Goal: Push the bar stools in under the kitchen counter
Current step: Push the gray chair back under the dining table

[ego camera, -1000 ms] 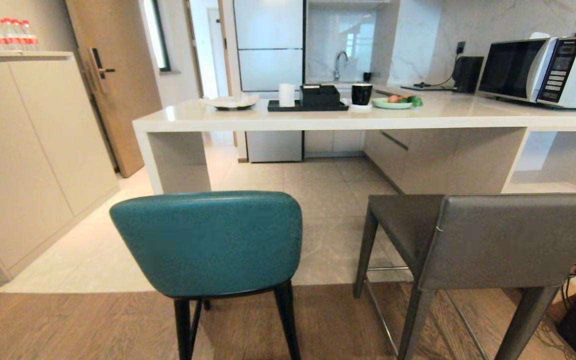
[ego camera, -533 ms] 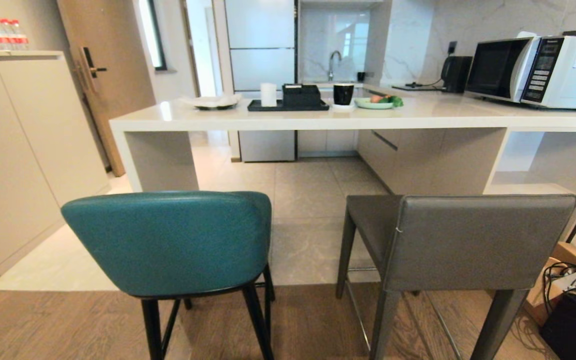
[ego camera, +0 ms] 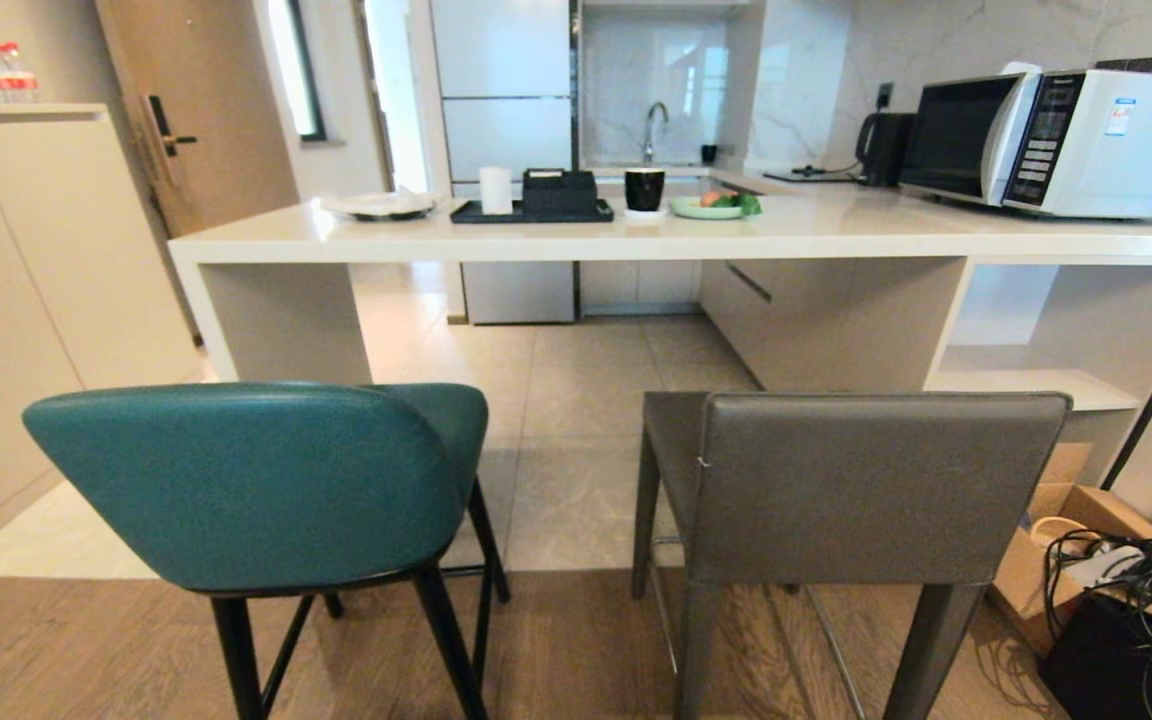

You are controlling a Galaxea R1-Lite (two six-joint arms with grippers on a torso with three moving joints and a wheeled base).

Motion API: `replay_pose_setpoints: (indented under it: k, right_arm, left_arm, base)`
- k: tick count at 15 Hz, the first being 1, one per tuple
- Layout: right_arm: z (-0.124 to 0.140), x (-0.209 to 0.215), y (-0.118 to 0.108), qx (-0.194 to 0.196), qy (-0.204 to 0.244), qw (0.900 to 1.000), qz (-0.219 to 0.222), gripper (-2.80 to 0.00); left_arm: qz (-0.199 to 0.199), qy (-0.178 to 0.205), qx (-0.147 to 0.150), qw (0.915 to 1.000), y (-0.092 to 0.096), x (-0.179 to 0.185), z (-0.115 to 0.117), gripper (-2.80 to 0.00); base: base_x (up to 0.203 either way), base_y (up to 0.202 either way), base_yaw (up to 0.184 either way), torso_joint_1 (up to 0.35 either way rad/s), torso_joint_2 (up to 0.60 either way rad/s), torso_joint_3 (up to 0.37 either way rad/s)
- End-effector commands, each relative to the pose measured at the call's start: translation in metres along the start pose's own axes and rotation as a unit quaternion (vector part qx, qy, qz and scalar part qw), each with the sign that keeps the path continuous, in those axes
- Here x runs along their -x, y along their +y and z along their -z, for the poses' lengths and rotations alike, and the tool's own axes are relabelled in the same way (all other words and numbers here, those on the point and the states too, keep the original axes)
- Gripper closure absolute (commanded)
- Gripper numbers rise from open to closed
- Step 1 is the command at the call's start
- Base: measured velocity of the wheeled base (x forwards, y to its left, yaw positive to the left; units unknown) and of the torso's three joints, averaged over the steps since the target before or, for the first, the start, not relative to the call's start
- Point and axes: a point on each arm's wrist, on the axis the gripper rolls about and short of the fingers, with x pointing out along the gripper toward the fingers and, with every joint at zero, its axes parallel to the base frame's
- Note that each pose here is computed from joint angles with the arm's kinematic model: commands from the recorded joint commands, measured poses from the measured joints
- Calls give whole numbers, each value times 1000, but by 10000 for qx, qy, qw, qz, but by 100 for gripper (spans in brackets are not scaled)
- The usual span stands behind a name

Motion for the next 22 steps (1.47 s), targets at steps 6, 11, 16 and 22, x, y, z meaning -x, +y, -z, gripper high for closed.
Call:
replay_pose_setpoints:
  k: [6, 11, 16, 22]
  right_arm:
    - [0, 0, 0, -9, 1, 10000, 6, 0]
    - [0, 0, 0, -17, 1, 10000, 14, 0]
    - [0, 0, 0, -40, 1, 10000, 29, 0]
    - [0, 0, 0, -71, 1, 10000, 29, 0]
  left_arm:
    - [-2, 7, 0, 10000, 0, 0, 0, 0]
    - [-2, 7, 0, 10000, 0, 0, 0, 0]
    - [-2, 7, 8, 10000, 0, 0, 0, 0]
    - [-2, 7, 23, 10000, 0, 0, 0, 0]
  base:
    - [0, -193, 3, 3, 4, 2]
    - [0, -192, 4, 3, 1, 2]
    - [0, -194, 2, 2, 3, 2]
    - [0, -107, 1, 1, 1, 0]
